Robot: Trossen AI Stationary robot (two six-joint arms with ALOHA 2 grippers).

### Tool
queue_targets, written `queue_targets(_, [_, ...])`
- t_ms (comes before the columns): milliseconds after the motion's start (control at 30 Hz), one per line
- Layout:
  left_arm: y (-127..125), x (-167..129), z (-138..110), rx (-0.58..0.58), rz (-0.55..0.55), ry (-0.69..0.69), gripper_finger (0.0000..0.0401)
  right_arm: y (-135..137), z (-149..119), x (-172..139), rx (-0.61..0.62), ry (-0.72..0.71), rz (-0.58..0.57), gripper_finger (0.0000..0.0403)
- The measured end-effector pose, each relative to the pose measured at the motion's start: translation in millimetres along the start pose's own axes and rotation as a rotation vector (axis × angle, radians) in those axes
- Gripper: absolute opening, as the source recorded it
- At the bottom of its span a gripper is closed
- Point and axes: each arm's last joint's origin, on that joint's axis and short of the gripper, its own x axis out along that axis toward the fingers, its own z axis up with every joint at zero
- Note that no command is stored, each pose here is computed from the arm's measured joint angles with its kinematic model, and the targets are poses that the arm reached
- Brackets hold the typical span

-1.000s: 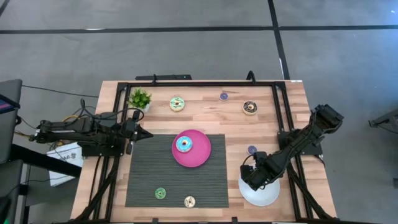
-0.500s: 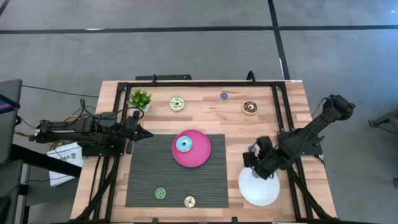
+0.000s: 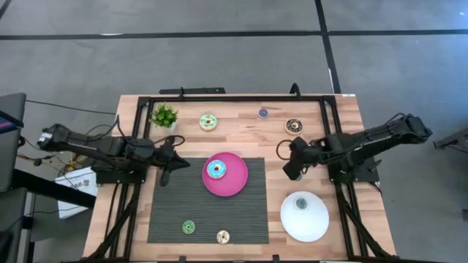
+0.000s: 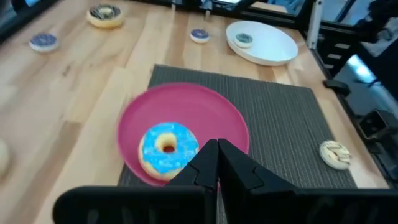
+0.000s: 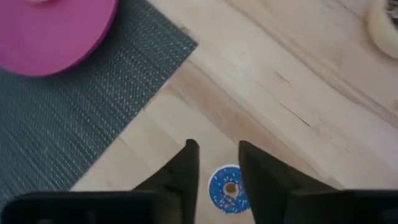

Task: Pick & Place donuts
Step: Put the large light green donut on the pink plate

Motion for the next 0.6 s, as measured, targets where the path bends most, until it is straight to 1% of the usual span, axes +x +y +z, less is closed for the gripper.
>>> queue_targets(167, [-22,10,21,0.051,0.064,0.000,0.0000,-18,-11,4,-0.065,-0.011,0.042,0.0052])
queue_targets(333, [-42,23,37,0.033,0.113,0.004,0.0000,-33,-22,2,-0.143,-0.070,0.123,0.0028])
queue_targets(433, [-57,32,44,0.031,0.119,0.027,0.0000,-40,-28,-2,-0.215,-0.111,0.176,0.0016])
queue_targets(600, [-90,47,51,0.047,0.113,0.086,0.0000,-52,-36,-4,-0.278,-0.159,0.209,0.0001])
